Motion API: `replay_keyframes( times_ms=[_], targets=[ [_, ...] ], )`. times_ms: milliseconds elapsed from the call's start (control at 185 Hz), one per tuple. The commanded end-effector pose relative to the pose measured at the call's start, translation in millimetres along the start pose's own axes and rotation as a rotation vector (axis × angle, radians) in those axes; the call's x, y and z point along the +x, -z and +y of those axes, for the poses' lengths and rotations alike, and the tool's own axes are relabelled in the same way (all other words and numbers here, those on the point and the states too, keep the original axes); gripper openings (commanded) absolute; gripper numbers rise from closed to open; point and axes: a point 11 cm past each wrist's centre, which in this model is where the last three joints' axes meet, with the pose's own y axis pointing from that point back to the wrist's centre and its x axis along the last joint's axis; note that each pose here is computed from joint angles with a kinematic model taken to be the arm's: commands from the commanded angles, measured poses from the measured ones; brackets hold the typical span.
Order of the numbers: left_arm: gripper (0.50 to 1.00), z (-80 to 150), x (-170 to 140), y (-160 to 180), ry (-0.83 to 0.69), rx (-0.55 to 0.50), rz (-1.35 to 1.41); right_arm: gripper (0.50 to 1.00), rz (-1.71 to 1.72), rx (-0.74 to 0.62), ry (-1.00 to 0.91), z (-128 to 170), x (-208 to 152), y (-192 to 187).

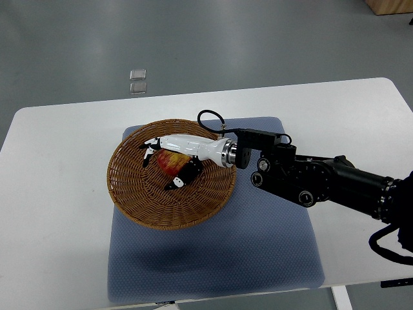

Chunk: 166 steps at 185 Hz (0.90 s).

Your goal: Place red apple in basket with right hand

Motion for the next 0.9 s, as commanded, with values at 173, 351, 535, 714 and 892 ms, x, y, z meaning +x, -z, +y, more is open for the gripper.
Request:
replay_keyframes(
  times_ms=[173,351,535,714,892],
  targets=[
    [1.000,0.0,0.0,0.0,0.000,0.000,0.000,0.921,-0.075,-0.003,-0.117,29.1,43.7,-11.1],
    [1.000,0.0,0.0,0.0,0.000,0.000,0.000,0.919,-0.344,-0.026,-0.260,71.9,82.4,-41.8],
    [1.000,0.0,0.0,0.0,0.000,0.000,0.000,0.919,-0.685,-0.047,-0.457,116.5,98.6,-82.4],
    [1.000,0.0,-0.1,0.0,0.001,0.000,-0.001,0.917,-0.952,-0.108,-0.639,158.3,91.5,-131.1],
    [1.000,0.0,0.0,0.0,0.000,0.000,0.000,0.917,-1.162,-0.145,-0.802,191.1,81.6,-168.4]
  ],
)
